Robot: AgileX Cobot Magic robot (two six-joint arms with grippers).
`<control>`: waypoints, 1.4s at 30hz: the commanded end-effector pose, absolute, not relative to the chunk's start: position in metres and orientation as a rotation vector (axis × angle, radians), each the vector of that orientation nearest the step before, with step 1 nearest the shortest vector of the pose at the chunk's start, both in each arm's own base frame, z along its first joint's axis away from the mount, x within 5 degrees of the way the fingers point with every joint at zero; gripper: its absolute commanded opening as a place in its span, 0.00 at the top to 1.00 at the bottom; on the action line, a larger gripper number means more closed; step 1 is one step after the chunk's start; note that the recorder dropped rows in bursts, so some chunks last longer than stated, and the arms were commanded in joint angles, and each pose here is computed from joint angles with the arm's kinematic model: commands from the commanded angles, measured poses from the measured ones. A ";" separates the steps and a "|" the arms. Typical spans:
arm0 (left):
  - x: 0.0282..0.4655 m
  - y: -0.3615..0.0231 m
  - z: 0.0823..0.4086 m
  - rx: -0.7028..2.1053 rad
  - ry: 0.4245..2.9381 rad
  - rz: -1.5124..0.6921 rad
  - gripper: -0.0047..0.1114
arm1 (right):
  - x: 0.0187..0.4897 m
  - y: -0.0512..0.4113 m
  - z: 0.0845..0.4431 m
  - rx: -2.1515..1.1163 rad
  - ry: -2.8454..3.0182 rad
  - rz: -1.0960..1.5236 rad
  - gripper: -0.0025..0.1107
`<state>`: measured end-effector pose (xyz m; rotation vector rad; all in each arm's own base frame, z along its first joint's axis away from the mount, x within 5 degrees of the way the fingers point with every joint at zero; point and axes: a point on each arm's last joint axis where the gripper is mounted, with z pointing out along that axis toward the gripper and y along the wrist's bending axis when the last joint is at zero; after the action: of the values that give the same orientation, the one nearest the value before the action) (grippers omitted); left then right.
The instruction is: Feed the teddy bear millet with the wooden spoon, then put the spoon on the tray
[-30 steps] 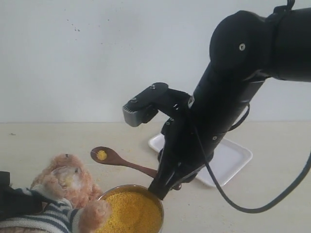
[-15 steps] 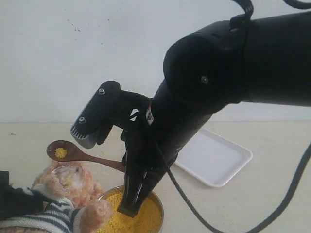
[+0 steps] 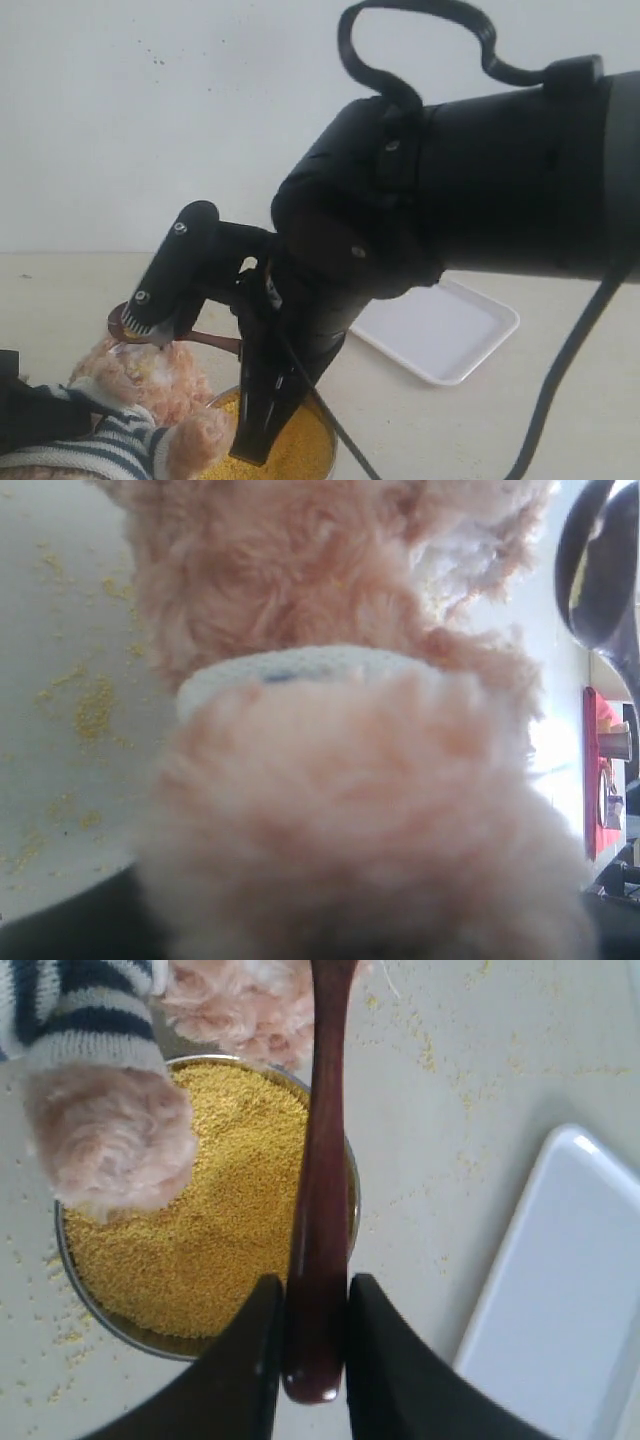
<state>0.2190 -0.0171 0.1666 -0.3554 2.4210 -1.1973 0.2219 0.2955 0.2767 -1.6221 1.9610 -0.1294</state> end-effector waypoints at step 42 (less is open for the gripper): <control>0.218 -0.019 0.171 -0.332 2.384 -1.231 0.92 | 0.196 0.292 0.227 -1.511 1.594 -0.494 0.98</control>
<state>0.2192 -0.0172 0.1669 -0.3436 2.4162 -1.1953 0.1935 0.2969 0.2248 -1.5380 1.5905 -0.4257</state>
